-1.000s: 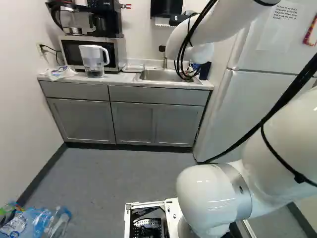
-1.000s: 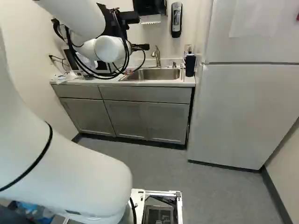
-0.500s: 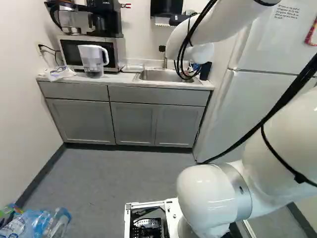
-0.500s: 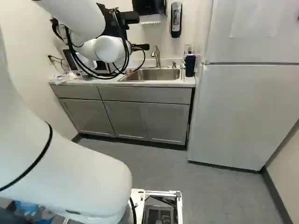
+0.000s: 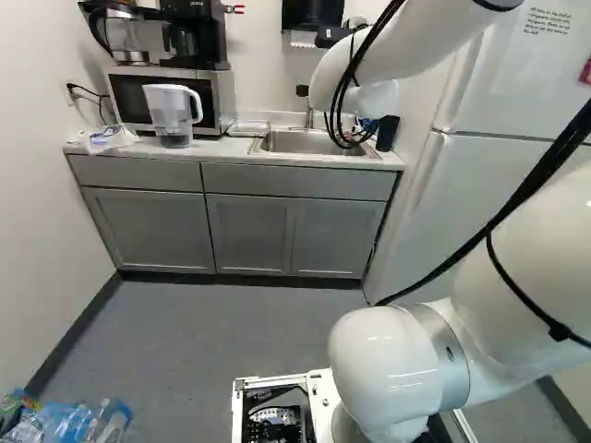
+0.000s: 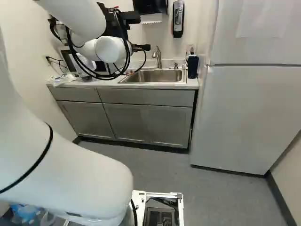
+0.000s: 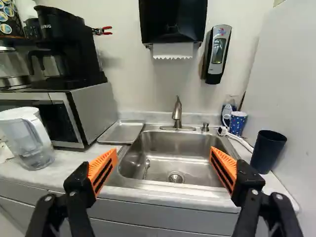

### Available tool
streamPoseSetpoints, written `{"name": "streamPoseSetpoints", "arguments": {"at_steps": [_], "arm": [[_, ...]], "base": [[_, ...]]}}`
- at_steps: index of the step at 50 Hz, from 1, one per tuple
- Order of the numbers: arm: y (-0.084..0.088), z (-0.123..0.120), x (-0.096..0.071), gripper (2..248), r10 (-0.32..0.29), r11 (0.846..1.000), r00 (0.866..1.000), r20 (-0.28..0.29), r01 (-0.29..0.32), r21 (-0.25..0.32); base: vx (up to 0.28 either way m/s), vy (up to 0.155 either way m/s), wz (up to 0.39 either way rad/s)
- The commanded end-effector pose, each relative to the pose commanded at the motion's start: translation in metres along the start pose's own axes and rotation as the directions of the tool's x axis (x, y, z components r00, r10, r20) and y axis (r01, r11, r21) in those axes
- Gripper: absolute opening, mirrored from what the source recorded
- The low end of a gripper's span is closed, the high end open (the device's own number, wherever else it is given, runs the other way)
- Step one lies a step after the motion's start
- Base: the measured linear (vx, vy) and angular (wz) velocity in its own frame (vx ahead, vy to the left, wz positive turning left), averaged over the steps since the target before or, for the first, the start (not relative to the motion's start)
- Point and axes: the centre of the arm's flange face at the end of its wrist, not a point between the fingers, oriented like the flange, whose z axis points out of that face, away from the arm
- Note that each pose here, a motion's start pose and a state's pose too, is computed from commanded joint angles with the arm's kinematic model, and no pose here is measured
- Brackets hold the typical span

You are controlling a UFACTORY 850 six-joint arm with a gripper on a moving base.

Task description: Rinse the cup and place it in the tray

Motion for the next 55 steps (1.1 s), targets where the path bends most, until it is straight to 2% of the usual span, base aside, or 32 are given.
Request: {"name": "streamPoseSetpoints", "arguments": {"at_steps": [16, 55], "arm": [[0.0, 0.0, 0.0, 247, 0.0, 1.0, 1.0, 0.0, 0.0, 0.0], [0.0, 0.0, 0.0, 247, 0.0, 1.0, 1.0, 0.0, 0.0, 0.0]], "base": [[0.105, 0.046, -0.052], [0.103, 0.031, -0.198]]}}
